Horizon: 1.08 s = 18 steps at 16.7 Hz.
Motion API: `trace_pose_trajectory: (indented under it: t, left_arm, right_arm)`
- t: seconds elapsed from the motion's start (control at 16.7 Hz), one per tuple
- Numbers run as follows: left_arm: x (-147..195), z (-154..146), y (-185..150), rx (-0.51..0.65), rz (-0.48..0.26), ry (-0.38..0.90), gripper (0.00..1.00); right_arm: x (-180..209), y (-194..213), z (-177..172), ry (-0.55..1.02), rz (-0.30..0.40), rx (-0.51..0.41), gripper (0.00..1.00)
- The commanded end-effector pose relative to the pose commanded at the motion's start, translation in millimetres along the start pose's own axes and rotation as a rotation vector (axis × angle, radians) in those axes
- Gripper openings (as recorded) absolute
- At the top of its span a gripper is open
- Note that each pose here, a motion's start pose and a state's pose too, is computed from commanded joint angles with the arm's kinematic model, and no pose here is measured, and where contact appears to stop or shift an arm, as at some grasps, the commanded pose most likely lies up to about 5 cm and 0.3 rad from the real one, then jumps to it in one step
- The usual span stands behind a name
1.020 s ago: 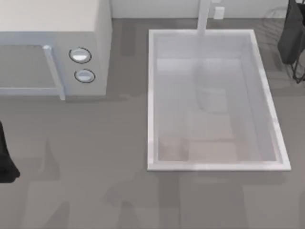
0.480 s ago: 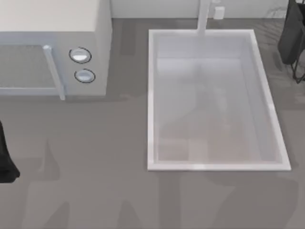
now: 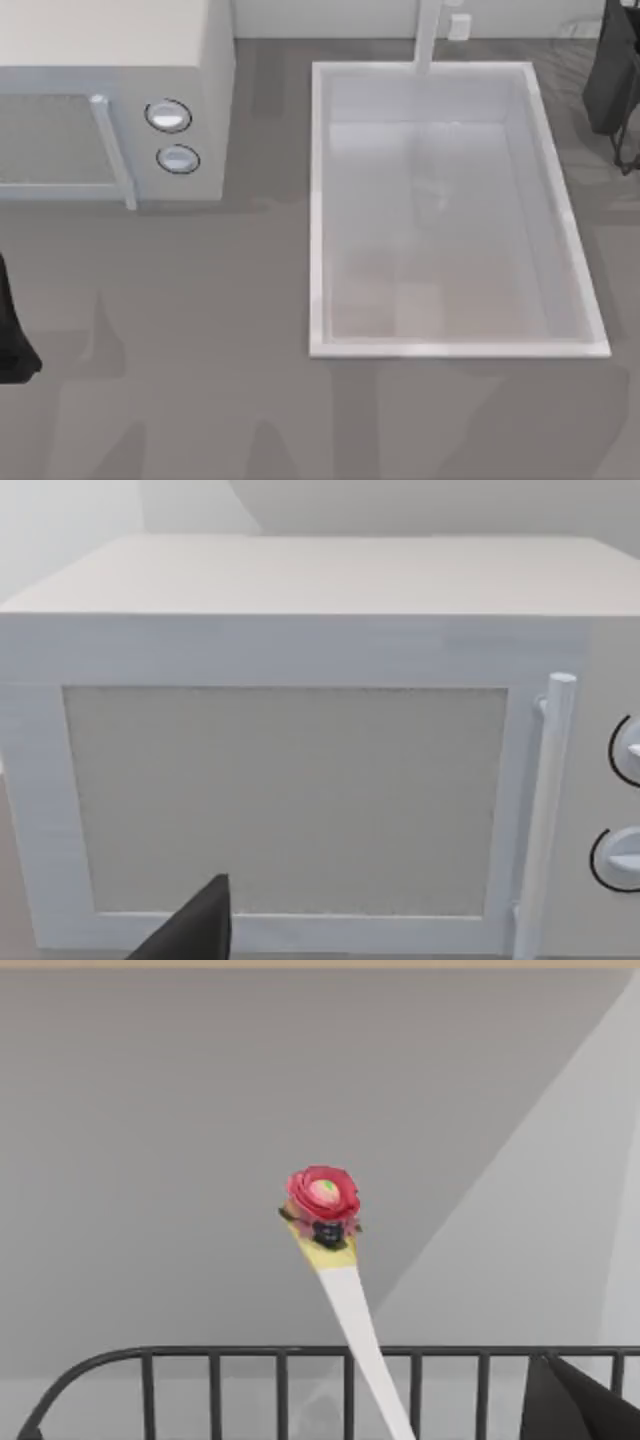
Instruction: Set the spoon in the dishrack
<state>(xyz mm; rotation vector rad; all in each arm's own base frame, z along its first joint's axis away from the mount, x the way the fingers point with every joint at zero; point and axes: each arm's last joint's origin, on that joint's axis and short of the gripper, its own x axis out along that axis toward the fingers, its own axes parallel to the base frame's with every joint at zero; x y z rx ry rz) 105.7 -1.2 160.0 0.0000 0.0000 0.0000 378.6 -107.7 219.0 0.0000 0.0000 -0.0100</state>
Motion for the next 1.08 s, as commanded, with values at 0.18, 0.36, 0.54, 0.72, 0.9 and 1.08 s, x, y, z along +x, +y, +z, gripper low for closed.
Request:
trace_pose_trajectory:
  t: [0.18,0.36,0.54,0.72,0.9,1.08]
  left_arm:
    - [0.0,0.0,0.0,0.0,0.0,0.0,1.0]
    - [0.0,0.0,0.0,0.0,0.0,0.0,1.0]
    - [0.0,0.0,0.0,0.0,0.0,0.0,1.0]
    - [0.0,0.0,0.0,0.0,0.0,0.0,1.0]
    - [0.0,0.0,0.0,0.0,0.0,0.0,1.0]
    - [0.0,0.0,0.0,0.0,0.0,0.0,1.0]
  right_arm:
    - [0.0,0.0,0.0,0.0,0.0,0.0,0.3]
    - [0.0,0.0,0.0,0.0,0.0,0.0,0.53]
    - [0.0,0.0,0.0,0.0,0.0,0.0,0.75]
    - [0.0,0.0,0.0,0.0,0.0,0.0,0.98]
    - [0.0,0.0,0.0,0.0,0.0,0.0,1.0]
    - [0.0,0.0,0.0,0.0,0.0,0.0,1.0]
